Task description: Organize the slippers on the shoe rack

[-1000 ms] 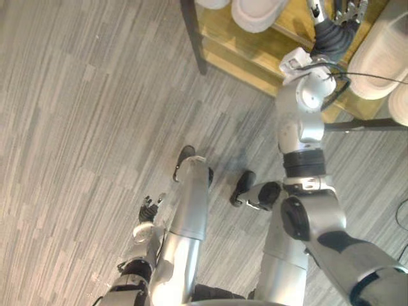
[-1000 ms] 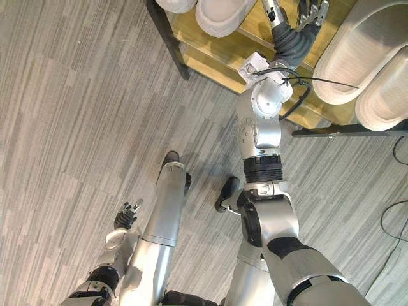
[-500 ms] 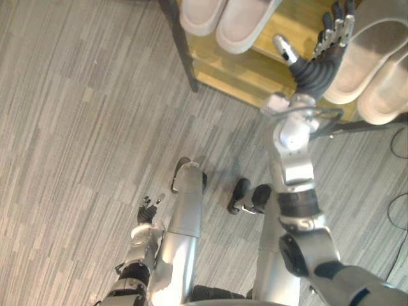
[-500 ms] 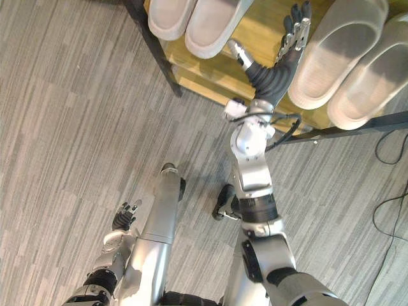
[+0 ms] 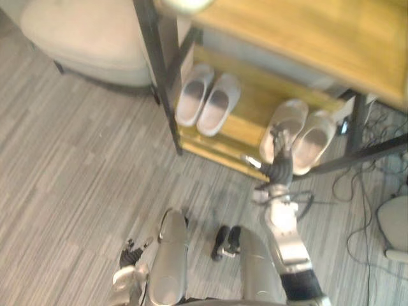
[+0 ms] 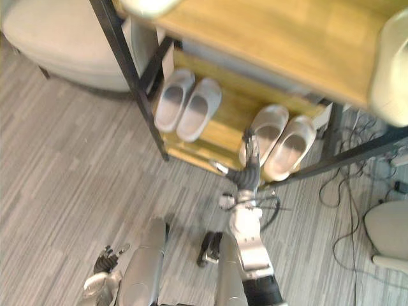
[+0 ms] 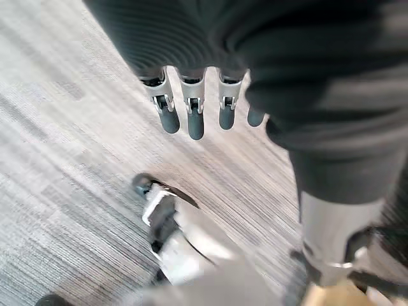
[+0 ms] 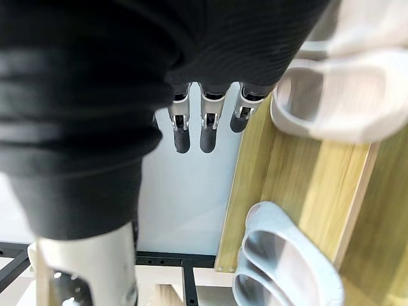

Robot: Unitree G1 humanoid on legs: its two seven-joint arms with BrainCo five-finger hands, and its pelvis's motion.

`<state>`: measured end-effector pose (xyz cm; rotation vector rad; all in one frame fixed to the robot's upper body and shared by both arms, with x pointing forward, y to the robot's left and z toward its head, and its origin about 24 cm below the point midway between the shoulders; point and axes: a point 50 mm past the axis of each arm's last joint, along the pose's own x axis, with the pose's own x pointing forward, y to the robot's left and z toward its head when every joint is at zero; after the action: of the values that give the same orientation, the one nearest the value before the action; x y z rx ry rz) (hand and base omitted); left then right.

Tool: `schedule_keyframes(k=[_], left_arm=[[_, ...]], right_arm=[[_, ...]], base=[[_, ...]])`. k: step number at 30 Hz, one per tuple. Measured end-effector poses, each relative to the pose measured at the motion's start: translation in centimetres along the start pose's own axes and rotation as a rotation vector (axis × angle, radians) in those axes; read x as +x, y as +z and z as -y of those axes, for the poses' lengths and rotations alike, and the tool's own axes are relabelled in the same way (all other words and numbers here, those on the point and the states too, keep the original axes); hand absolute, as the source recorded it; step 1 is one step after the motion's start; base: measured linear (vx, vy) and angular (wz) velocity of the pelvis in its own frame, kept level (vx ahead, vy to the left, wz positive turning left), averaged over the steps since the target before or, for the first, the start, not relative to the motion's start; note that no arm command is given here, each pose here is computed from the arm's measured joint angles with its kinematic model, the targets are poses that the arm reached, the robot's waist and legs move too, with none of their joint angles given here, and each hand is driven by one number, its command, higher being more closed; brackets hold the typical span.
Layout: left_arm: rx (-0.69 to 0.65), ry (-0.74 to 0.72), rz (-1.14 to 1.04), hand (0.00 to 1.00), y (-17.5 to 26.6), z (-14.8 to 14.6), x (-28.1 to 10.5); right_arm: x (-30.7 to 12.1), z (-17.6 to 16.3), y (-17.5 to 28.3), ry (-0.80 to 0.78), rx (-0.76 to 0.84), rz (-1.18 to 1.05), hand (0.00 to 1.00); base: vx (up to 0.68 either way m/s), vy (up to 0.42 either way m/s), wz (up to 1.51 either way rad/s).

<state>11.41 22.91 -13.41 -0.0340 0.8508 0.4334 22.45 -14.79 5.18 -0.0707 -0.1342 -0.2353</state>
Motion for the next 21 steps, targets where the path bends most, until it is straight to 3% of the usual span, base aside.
schedule_keyframes(k=[6,9,14,21], left_arm=[[0.135,-0.097,-0.007,0.00,-0.7,0.3,-0.4],[0.169,-0.205,0.045,0.00,0.6,3.0,-0.3],[0.192,-0.319,0.111,0.00,1.9,5.8,-0.8],[0.251,-0.414,0.193,0.00,3.4,8.1,-1.5]], right_arm=[[-4.6,5.2,-8.9,-0.063,-0.160,-0.420,0.00],[-7.4,7.2,-12.6,-0.081,-0.208,-0.628,0.00],[-12.4,9.7,-16.9,-0.133,-0.230,-0.940,0.00],[-16.5,10.5,-18.7,-0.172,-0.193,-1.155,0.00]], base=[[0.13,0.111,-0.09],[0.10,0.075,-0.01],[0.05,0.041,-0.21],[-0.02,0.007,-0.05]])
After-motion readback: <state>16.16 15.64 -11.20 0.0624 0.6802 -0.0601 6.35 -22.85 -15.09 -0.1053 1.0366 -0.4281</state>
